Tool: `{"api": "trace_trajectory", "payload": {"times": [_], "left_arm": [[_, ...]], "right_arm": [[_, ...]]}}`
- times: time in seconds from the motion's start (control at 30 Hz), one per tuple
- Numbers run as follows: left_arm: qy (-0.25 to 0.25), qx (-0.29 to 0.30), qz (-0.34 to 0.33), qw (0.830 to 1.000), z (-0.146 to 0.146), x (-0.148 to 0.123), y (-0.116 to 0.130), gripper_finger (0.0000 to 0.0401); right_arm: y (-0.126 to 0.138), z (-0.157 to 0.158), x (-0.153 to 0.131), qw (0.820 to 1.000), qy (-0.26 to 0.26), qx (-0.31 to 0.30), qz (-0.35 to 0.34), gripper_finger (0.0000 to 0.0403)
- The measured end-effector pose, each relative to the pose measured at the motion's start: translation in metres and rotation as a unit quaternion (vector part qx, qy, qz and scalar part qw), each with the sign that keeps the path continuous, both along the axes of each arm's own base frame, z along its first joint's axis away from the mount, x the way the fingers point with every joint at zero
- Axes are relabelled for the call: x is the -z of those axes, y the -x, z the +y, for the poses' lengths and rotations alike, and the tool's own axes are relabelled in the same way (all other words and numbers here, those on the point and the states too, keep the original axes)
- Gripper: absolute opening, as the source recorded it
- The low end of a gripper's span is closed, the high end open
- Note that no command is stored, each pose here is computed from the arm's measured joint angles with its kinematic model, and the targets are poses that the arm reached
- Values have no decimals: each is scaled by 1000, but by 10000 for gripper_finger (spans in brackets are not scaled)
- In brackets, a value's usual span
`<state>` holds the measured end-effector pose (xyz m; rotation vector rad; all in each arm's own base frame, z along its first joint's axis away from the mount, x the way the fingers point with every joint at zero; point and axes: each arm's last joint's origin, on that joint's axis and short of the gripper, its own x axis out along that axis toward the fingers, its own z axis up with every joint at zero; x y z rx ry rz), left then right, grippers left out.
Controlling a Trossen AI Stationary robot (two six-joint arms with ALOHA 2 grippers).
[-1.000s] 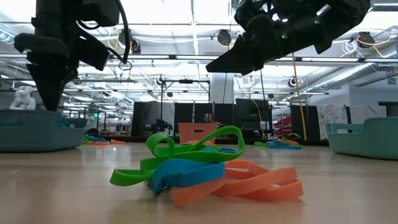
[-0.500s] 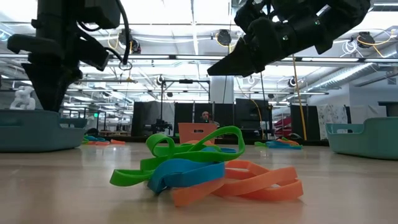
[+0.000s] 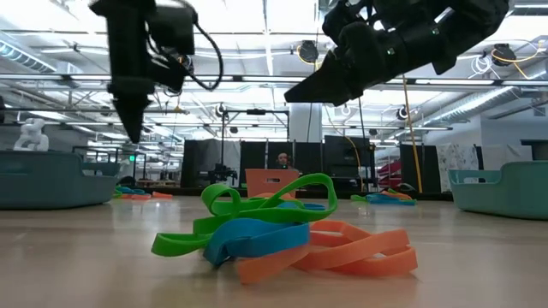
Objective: Sort rubber bands into baskets
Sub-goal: Put the blue rubber band into the blue bin
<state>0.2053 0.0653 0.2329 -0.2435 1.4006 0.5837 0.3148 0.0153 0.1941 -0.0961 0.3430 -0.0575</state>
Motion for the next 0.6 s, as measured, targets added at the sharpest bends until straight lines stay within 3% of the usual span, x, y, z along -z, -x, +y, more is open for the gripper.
{"api": "trace_trajectory", "payload": {"times": [0.23, 0.37, 0.6], "left_arm": [[15, -114, 8, 993, 80, 10, 30, 141], [58, -109, 4, 992, 110, 30, 36, 141], [73, -105, 40, 991, 135, 60, 37, 141]], "right_arm": [[0, 0, 0, 1000, -5, 3, 0, 18], [0, 0, 0, 1000, -8, 4, 2, 18], [1, -1, 2, 1000, -2, 2, 10, 18]]}}
